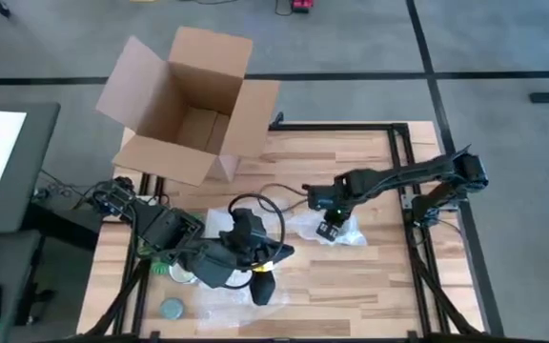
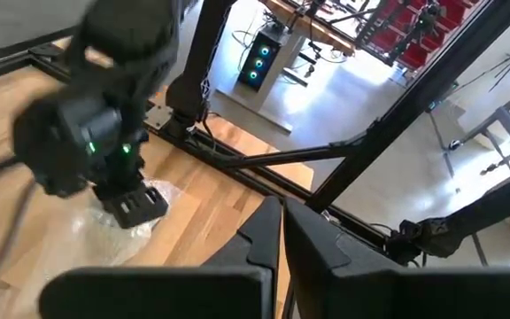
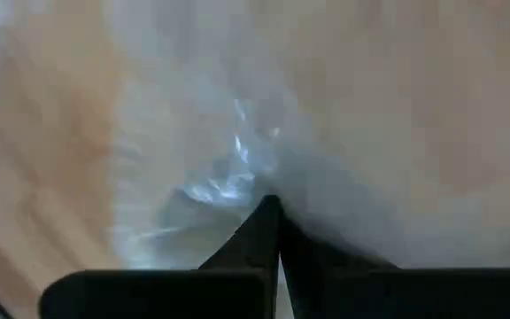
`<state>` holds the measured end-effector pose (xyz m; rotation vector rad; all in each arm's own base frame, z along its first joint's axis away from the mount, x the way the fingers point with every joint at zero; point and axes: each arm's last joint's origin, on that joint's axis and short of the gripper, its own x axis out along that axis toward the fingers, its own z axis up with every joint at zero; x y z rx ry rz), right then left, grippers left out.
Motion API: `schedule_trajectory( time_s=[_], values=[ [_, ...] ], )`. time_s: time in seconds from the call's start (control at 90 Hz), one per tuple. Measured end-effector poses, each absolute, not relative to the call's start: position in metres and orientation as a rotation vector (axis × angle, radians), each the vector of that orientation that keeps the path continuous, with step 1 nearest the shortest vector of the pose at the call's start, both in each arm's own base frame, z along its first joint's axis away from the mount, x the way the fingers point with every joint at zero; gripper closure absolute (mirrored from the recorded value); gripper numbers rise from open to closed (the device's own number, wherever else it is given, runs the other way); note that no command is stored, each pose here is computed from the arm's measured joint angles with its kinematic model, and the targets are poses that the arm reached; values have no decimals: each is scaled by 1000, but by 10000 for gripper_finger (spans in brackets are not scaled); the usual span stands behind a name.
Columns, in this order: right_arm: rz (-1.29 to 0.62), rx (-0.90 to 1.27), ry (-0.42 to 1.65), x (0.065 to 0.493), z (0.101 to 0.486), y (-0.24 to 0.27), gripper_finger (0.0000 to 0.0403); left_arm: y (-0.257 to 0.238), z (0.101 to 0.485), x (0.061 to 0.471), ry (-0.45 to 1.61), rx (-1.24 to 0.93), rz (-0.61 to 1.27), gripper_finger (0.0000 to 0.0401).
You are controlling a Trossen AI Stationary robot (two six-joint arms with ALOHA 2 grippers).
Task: Wrap mug
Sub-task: Wrap the green mug with bubble wrap
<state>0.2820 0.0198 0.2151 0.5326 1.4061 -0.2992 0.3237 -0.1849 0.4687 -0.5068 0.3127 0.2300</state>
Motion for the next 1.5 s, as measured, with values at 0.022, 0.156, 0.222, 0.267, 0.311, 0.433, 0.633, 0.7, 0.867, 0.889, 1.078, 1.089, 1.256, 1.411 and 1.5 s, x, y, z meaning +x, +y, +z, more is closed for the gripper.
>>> schedule_trajectory(
  time_s=[0.022, 0.156, 0.222, 0.267, 0.311, 0.433, 0.633, 0.7, 0.867, 0.889, 1.078, 1.089, 1.256, 1.411, 1.5],
  values=[
    [-300, 537, 1403, 281, 210, 21, 403, -185, 469, 324, 312, -507, 230, 401],
    [-300, 556, 1378, 275, 185, 26, 403, -185, 469, 324, 313, -506, 230, 401],
    [-298, 559, 1377, 275, 186, 26, 403, -185, 469, 324, 312, -505, 232, 401],
    [-292, 569, 1389, 276, 189, 26, 403, -185, 469, 324, 311, -505, 234, 401],
    [-289, 569, 1406, 276, 196, 26, 403, -185, 469, 324, 310, -506, 235, 401],
    [-227, 555, 1445, 279, 229, 26, 403, -185, 469, 324, 307, -505, 240, 401],
    [-146, 527, 1464, 281, 286, 22, 403, -185, 469, 323, 308, -506, 240, 401],
    [-158, 510, 1416, 283, 303, 19, 403, -185, 469, 324, 308, -506, 240, 401],
    [-285, 449, 1296, 290, 314, 2, 403, -185, 469, 324, 308, -504, 239, 401],
    [-297, 450, 1293, 290, 312, 0, 403, -185, 469, 324, 308, -504, 239, 401],
    [-287, 526, 1413, 283, 276, 1, 403, -185, 469, 324, 309, -504, 237, 401],
    [-284, 527, 1422, 283, 273, 2, 403, -185, 469, 324, 309, -504, 237, 401],
    [-253, 527, 1463, 276, 232, 21, 403, -185, 469, 324, 310, -503, 237, 401],
    [-301, 544, 1390, 273, 196, 31, 403, -184, 469, 324, 305, -500, 247, 401],
    [-309, 539, 1355, 271, 184, 32, 403, -184, 469, 323, 303, -499, 250, 401]
  ],
)
